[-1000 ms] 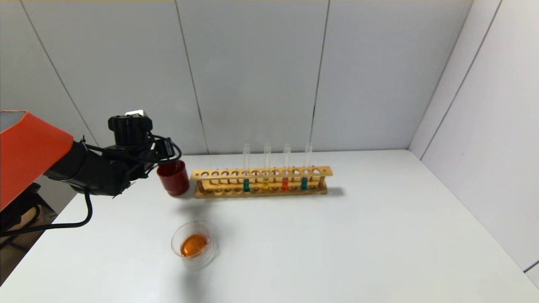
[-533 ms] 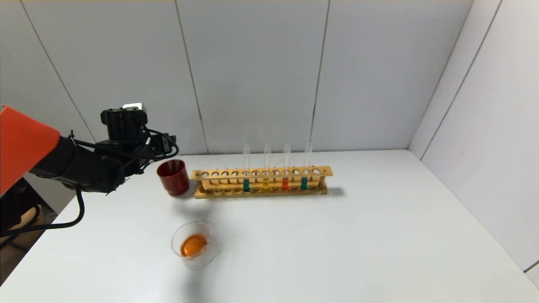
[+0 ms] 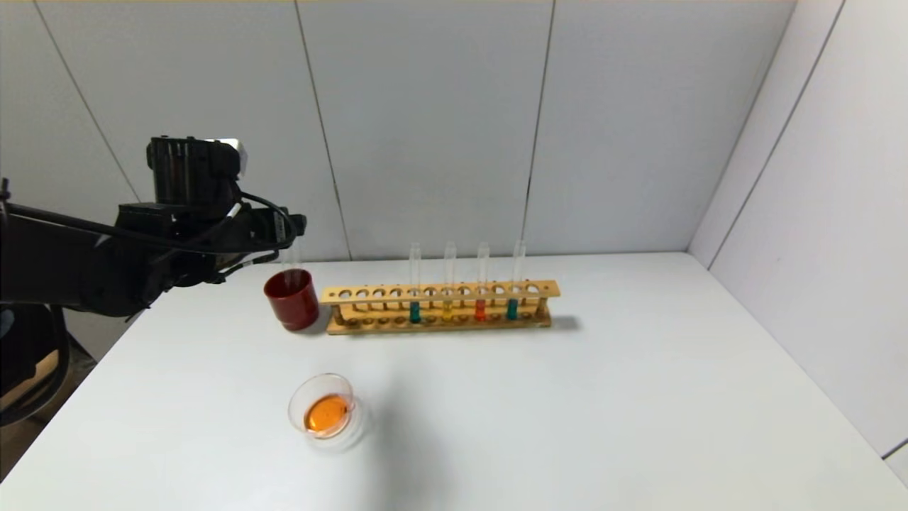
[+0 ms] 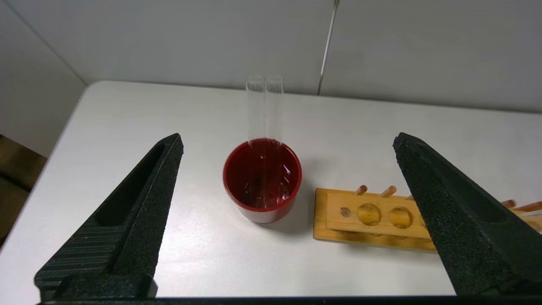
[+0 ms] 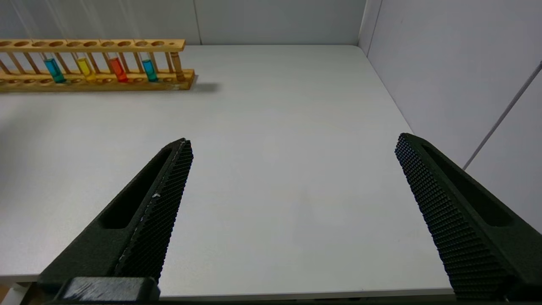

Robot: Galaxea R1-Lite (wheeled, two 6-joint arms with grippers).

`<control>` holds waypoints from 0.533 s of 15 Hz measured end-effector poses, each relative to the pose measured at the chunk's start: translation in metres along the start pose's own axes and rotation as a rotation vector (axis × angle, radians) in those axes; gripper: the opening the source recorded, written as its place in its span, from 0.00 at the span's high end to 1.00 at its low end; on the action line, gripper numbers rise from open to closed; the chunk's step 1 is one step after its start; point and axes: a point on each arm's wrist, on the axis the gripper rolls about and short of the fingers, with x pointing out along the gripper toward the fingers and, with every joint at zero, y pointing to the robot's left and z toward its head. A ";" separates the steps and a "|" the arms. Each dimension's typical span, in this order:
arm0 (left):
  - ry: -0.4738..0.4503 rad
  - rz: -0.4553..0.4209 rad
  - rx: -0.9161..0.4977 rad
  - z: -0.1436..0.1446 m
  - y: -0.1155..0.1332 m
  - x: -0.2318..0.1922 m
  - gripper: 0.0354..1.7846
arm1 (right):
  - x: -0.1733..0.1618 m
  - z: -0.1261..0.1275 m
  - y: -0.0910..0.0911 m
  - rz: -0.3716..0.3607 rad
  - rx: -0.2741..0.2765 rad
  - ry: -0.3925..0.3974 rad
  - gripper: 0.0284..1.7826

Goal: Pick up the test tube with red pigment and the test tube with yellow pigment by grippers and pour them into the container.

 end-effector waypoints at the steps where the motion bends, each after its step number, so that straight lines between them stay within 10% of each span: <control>1: -0.029 0.034 -0.005 0.006 0.001 -0.014 0.02 | 0.000 0.000 0.000 0.000 0.000 0.000 0.02; 8: -0.124 0.208 -0.025 -0.011 0.039 -0.134 0.02 | 0.000 0.000 0.000 0.000 0.000 0.000 0.02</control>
